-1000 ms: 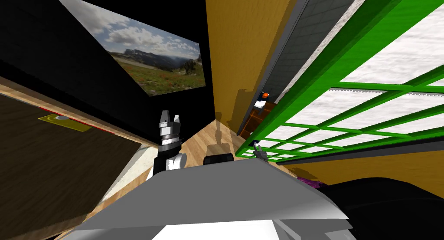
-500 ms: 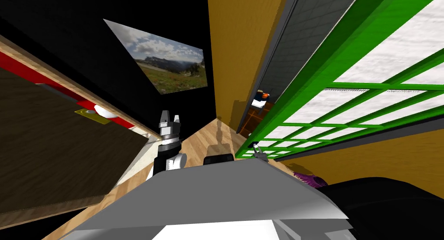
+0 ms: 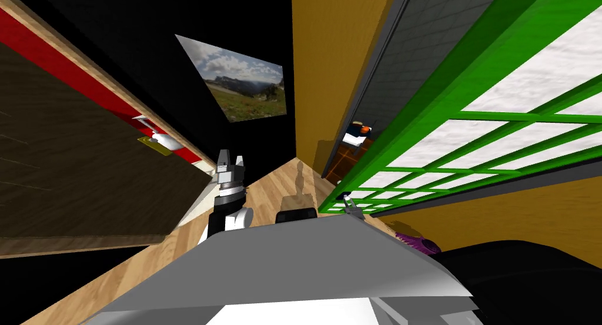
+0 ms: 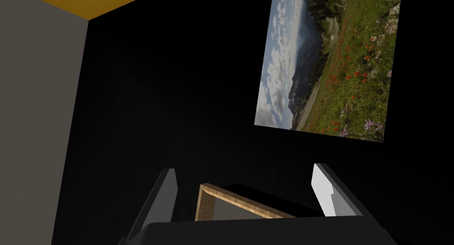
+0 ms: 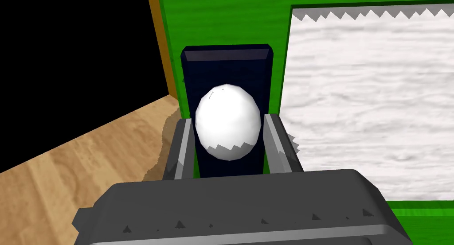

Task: Pull the door open

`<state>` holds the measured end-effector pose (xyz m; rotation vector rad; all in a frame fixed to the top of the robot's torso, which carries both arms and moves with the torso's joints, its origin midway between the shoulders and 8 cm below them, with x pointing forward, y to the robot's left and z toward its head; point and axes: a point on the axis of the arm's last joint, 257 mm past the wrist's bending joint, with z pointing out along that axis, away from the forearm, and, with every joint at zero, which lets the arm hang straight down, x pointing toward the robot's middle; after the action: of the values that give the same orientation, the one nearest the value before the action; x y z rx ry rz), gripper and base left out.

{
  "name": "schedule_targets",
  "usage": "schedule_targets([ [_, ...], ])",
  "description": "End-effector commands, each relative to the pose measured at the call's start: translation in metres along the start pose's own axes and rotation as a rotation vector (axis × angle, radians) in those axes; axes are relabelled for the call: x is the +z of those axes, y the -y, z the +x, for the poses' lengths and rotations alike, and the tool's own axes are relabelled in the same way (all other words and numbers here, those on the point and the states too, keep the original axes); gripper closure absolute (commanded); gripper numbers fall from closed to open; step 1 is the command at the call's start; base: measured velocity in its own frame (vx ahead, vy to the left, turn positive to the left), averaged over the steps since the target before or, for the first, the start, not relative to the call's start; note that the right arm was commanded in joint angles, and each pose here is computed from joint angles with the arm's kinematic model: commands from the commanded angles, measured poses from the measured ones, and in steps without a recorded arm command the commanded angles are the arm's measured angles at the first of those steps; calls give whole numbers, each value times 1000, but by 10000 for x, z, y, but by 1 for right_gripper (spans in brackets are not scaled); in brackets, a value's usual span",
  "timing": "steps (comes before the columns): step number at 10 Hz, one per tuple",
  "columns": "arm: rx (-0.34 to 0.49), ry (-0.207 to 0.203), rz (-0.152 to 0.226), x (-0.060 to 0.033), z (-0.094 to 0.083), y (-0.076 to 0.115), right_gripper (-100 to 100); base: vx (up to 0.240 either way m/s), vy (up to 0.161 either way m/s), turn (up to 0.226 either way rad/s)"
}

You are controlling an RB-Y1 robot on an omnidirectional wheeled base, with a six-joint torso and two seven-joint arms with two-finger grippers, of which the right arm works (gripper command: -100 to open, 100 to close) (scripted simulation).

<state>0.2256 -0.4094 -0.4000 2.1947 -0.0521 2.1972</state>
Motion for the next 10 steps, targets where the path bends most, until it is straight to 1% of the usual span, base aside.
schedule_targets([
  [1,1,2,13,-36,-7,0,100,-232,-34,139],
  [4,1,1,34,-63,-1,-1,100,-209,-37,122],
  [5,3,3,32,-46,-13,18,100,-81,0,24],
  [6,3,6,41,-51,-20,21,100,-133,-16,129],
  [7,3,5,46,-49,-18,21,100,-228,-26,163],
  [9,3,4,56,-44,-14,18,100,-217,-36,92],
  [10,2,3,34,-100,-8,-30,-100,-188,48,-113],
])
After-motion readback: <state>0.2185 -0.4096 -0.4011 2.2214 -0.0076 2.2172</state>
